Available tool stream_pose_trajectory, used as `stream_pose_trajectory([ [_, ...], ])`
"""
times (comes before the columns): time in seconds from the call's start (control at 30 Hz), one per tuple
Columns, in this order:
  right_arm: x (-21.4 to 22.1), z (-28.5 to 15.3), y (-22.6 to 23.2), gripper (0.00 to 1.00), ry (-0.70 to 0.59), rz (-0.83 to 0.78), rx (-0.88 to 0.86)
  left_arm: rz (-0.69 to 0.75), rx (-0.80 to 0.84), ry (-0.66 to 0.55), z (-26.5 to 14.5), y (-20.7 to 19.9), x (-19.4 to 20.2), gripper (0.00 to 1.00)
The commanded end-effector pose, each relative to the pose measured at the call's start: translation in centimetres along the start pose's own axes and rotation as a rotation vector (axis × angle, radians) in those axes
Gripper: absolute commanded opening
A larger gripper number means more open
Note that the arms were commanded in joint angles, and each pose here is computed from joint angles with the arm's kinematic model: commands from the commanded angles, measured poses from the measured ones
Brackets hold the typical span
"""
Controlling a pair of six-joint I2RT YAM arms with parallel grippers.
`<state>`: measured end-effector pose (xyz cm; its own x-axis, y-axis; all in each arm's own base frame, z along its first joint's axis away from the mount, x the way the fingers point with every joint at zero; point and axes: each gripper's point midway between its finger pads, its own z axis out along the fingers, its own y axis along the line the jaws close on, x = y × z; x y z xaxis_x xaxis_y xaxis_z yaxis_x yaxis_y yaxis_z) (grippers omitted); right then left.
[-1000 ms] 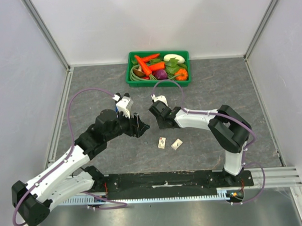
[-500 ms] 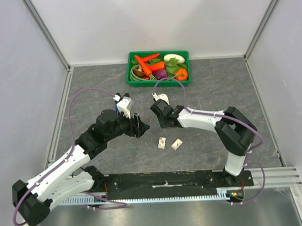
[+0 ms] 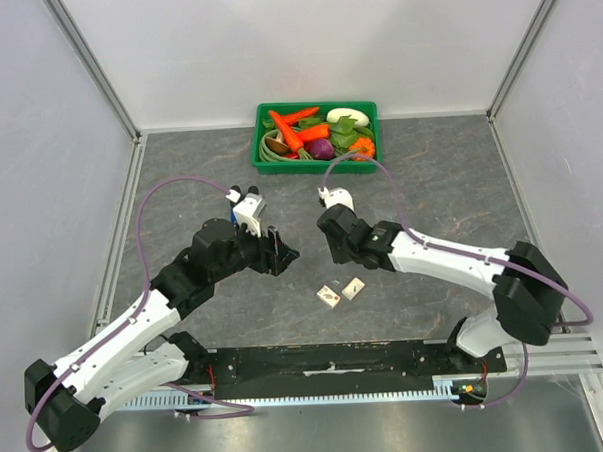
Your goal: Unload the staples from the stapler
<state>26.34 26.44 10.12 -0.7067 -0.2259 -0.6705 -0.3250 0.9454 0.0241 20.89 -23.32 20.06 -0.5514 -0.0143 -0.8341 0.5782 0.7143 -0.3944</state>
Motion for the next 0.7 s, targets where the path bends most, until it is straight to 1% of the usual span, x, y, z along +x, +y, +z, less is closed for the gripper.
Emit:
stream_pose_trajectory([
  [0.0,1.6,-1.9,-1.1,0.22,0.004,0.021,0.009,-0.019,0.015,-0.017,0.1,-0.5,-0.6,0.70],
  [0.13,2.7,-2.5,-0.6,0.23,0.019,0.026,-0.033,-0.016,0.008,-0.020,-0.1,-0.5,-0.8,0.70],
  [0.23,3.6,-2.5,0.7,0.29,0.036,0.011,-0.084,-0.017,0.004,-0.019,-0.3,-0.5,-0.9,0.70],
  [0.57,4.8,0.4,2.3,0.43,0.075,-0.055,-0.077,-0.019,-0.023,-0.009,-1.0,0.0,-0.4,0.70],
  [0.67,5.2,1.2,2.2,0.44,0.087,-0.075,-0.056,-0.019,-0.027,-0.007,-1.1,0.1,-0.2,0.70],
])
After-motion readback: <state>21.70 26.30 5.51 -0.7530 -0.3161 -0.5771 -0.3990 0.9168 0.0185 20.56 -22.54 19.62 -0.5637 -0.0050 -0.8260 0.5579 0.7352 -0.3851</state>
